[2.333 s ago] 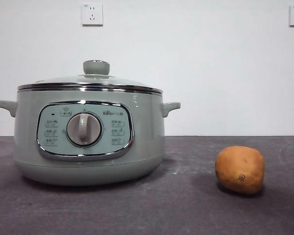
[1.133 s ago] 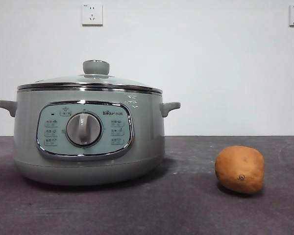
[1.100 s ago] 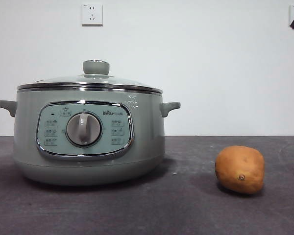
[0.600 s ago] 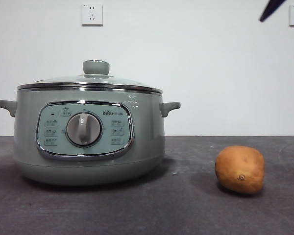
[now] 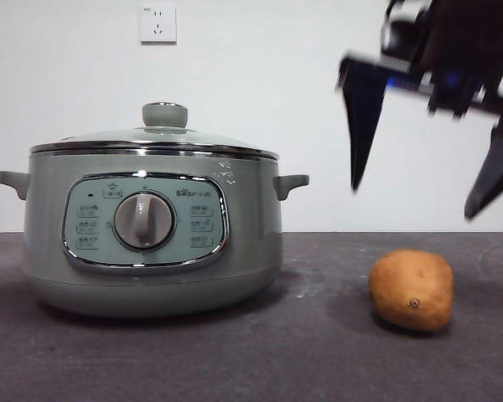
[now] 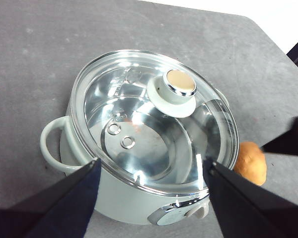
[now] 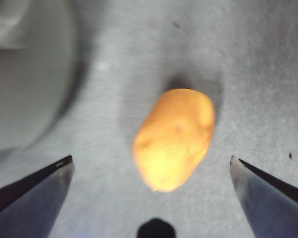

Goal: Pick up the potato,open the lid,put the potato in the pot,close the lid

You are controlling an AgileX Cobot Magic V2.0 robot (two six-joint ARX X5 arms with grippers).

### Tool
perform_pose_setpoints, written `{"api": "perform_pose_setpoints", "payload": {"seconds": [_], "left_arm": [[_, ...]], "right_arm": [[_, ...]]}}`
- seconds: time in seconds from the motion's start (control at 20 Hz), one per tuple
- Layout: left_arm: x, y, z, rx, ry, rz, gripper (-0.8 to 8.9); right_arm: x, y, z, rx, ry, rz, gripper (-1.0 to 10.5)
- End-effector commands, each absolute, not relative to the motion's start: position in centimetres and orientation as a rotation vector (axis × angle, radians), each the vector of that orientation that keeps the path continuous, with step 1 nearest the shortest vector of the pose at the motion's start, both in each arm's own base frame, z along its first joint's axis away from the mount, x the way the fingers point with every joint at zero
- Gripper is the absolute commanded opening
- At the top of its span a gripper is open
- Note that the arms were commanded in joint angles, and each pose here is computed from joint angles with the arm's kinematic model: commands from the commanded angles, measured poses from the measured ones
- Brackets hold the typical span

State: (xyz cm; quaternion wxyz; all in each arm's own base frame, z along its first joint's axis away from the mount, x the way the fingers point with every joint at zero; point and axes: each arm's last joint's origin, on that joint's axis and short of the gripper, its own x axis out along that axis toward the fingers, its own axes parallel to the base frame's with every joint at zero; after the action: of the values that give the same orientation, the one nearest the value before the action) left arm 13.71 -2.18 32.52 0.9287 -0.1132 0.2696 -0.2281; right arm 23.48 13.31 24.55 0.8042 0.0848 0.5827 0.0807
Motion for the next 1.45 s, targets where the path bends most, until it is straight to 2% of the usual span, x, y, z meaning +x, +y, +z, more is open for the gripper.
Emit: {"api": "perform_pose_setpoints", "payload": {"seconds": [0.05, 0.2, 0.35, 0.55, 0.85, 0.95, 1.2, 1.45], "left_arm": [[13.7, -2.2, 32.8, -0.219, 0.534, -0.472, 3.46], [13.6, -2.2, 32.8, -0.22, 0.539, -0.472, 3.46], [13.6, -2.2, 32.8, -0.221, 0.541, -0.472, 3.46], [13.6, -2.2, 32.8, -0.22, 0.541, -0.469, 3.46], [13.6, -2.2, 32.8, -0.22, 0.541, -0.468, 3.46], [13.6, -2.2, 32.8, -0.22, 0.54, -0.468, 3.46], [14.2, -2.2, 32.8, -0.222, 0.525, -0.479, 3.46], [16.8, -3.6, 33.5, -0.257, 0.477, -0.576, 3.46]], "right_arm": [[24.7, 14.0, 22.2, 0.18, 1.323, 0.11, 5.6], [25.8, 14.5, 19.3, 0.142, 1.402, 0.053, 5.6], [26.5, 15.0, 18.0, 0.149, 1.4, 0.048, 5.6], [26.9, 15.1, 18.0, 0.171, 1.365, 0.06, 3.7], [27.0, 15.0, 18.0, 0.137, 1.363, 0.085, -0.2], [26.9, 15.0, 18.3, 0.128, 1.354, 0.099, -0.1], [25.1, 13.9, 22.8, 0.077, 1.242, 0.205, -0.1], [21.4, 11.8, 28.1, 0.051, 1.104, 0.283, -0.1]]}}
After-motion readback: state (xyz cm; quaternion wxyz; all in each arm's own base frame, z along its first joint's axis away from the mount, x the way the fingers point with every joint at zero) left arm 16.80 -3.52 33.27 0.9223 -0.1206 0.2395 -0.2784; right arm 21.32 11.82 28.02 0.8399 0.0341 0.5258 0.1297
